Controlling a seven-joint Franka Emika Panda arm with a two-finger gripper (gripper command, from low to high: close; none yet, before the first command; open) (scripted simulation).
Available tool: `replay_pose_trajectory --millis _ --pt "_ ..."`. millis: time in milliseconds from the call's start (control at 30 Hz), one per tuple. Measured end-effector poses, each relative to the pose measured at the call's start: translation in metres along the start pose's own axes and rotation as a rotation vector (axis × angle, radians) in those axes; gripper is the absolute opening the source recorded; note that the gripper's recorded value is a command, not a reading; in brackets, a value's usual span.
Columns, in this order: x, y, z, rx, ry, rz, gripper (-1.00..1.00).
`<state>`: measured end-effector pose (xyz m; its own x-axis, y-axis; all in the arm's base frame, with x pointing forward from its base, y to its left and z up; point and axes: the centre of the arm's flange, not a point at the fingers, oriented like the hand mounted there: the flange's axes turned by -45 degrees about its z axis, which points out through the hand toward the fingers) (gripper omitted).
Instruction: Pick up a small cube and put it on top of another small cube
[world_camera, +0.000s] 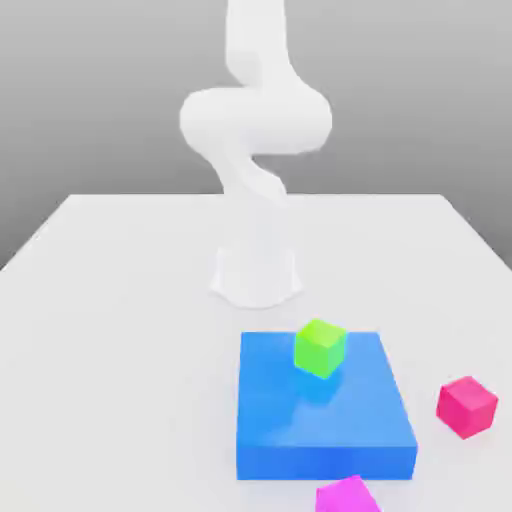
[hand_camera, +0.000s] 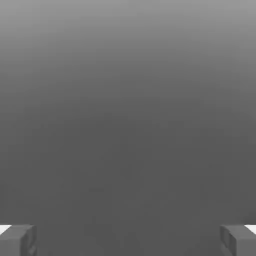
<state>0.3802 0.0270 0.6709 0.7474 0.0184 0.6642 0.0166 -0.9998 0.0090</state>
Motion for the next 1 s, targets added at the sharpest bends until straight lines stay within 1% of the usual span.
replay_pose_trajectory --millis 167,367,567,667,800,867,1000 --pt "-0.022 -0.059 0.102 0.015 -0.147 -0.075 0.00" --pt "-0.082 -0.129 0.204 0.045 -0.314 -0.173 0.00" --pt "-0.173 -0.198 0.280 0.090 -0.479 -0.279 0.00" --pt "-0.230 -0.233 0.304 0.123 -0.561 -0.345 0.00" --pt "-0.306 -0.260 0.330 0.156 -0.676 -0.397 0.00" --pt "-0.333 -0.267 0.344 0.166 -0.703 -0.408 0.00" --pt "-0.369 -0.269 0.378 0.169 -0.712 -0.412 0.00"
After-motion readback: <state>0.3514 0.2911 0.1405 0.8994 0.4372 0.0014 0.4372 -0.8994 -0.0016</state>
